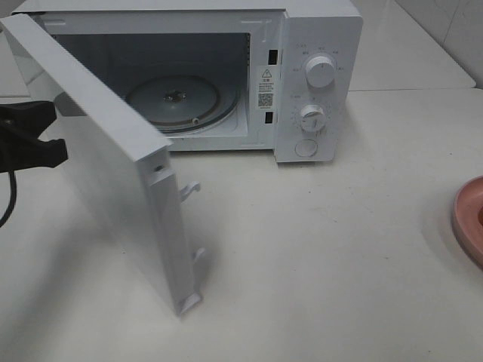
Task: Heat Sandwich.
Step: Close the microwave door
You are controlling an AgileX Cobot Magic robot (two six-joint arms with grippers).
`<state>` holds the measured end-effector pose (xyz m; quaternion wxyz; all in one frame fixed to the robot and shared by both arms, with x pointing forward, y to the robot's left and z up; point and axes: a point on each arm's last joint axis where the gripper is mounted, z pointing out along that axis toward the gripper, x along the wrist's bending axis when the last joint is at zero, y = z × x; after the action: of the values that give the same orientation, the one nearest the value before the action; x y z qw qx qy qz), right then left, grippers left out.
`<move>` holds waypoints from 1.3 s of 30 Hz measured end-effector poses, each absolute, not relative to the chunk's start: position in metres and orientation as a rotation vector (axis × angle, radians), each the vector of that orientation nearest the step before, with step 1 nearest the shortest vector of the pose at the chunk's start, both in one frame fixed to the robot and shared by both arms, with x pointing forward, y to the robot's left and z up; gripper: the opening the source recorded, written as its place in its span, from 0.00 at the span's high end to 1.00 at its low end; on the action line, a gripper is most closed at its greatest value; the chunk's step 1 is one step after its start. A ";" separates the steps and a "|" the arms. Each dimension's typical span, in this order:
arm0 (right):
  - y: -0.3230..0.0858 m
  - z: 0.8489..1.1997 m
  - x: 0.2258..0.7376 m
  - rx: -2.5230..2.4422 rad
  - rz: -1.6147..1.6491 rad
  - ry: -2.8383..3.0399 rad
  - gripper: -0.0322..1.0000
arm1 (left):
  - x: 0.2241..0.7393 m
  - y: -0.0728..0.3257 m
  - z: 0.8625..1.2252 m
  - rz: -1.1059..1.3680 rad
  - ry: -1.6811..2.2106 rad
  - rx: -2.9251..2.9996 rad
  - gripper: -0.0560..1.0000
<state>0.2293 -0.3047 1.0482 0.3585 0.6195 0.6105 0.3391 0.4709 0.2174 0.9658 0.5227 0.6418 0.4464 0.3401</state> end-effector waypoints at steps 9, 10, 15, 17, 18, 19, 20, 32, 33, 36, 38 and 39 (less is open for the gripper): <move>-0.305 1.048 0.229 1.597 0.874 1.576 0.23 | 0.488 0.175 0.960 0.804 1.070 1.550 0.95; -0.305 1.048 0.229 1.597 0.874 1.576 0.23 | 0.488 0.175 0.960 0.804 1.070 1.550 0.95; -0.305 1.048 0.229 1.597 0.874 1.576 0.23 | 0.496 0.154 0.959 0.797 1.078 1.543 0.95; -0.305 1.048 0.229 1.597 0.874 1.576 0.23 | 0.501 0.141 0.959 0.800 1.079 1.536 0.95; -0.305 1.048 0.229 1.597 0.874 1.576 0.23 | 0.503 0.137 0.960 0.802 1.080 1.533 0.95; -0.305 1.048 0.229 1.597 0.874 1.576 0.23 | 0.503 0.137 0.960 0.802 1.080 1.533 0.95; -0.305 1.048 0.229 1.597 0.874 1.576 0.23 | 0.507 0.128 0.962 0.808 1.080 1.521 0.95; -0.305 1.048 0.229 1.596 0.874 1.576 0.23 | 0.530 0.090 0.966 0.837 1.107 1.468 0.95; -0.305 1.048 0.229 1.596 0.874 1.576 0.23 | 0.530 0.090 0.966 0.837 1.107 1.468 0.95; -0.305 1.048 0.229 1.596 0.874 1.576 0.23 | 0.540 0.083 0.968 0.831 1.121 1.448 0.95; -0.305 1.048 0.229 1.596 0.874 1.576 0.23 | 0.542 0.081 0.968 0.831 1.122 1.440 0.95; -0.305 1.048 0.229 1.596 0.874 1.576 0.23 | 0.545 0.078 0.968 0.828 1.125 1.436 0.95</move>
<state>0.2293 -0.3047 1.0482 0.3588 0.6189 0.6111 0.3388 0.5452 0.0782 0.9683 0.5390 0.6038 0.4730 0.3481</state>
